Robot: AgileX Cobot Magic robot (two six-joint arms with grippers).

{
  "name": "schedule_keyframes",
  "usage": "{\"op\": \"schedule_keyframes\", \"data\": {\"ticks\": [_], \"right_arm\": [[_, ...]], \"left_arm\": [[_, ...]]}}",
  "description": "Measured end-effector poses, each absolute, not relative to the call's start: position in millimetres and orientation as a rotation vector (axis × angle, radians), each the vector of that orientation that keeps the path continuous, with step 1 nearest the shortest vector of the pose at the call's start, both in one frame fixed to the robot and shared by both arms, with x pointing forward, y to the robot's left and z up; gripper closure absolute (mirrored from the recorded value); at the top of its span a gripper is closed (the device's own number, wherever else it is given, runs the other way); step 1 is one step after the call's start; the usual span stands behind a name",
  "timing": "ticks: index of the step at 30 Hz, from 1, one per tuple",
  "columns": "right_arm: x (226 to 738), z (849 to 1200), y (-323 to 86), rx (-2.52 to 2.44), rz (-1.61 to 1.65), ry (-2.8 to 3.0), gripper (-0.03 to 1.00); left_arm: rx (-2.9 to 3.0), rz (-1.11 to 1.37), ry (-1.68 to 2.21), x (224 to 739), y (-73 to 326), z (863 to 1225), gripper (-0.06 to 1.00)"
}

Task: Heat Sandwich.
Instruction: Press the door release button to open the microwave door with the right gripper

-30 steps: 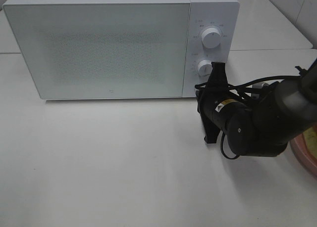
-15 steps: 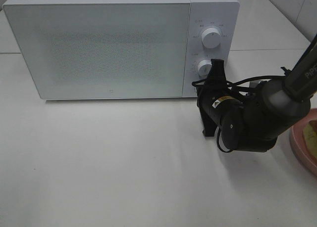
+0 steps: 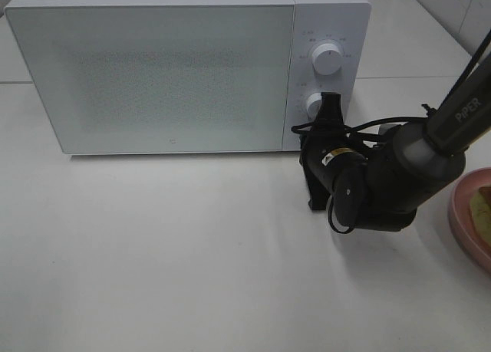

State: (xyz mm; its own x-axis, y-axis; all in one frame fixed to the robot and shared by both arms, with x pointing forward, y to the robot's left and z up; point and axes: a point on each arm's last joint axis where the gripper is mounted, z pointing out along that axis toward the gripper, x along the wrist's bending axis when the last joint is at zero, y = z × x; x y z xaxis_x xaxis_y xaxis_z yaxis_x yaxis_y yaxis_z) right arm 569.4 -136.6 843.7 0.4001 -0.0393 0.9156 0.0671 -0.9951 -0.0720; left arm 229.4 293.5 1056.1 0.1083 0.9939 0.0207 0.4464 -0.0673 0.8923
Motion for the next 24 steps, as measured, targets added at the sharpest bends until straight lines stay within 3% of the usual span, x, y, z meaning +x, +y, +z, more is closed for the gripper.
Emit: {"op": "schedule_keyframes", "data": {"ticks": [24], "right_arm": [[574.1, 843.1, -141.5, -2.558, -1.701, -0.033, 0.96]], "left_arm": [[1.625, 0.908, 1.439, 229.4, 293.5, 1056.1, -0.05]]}}
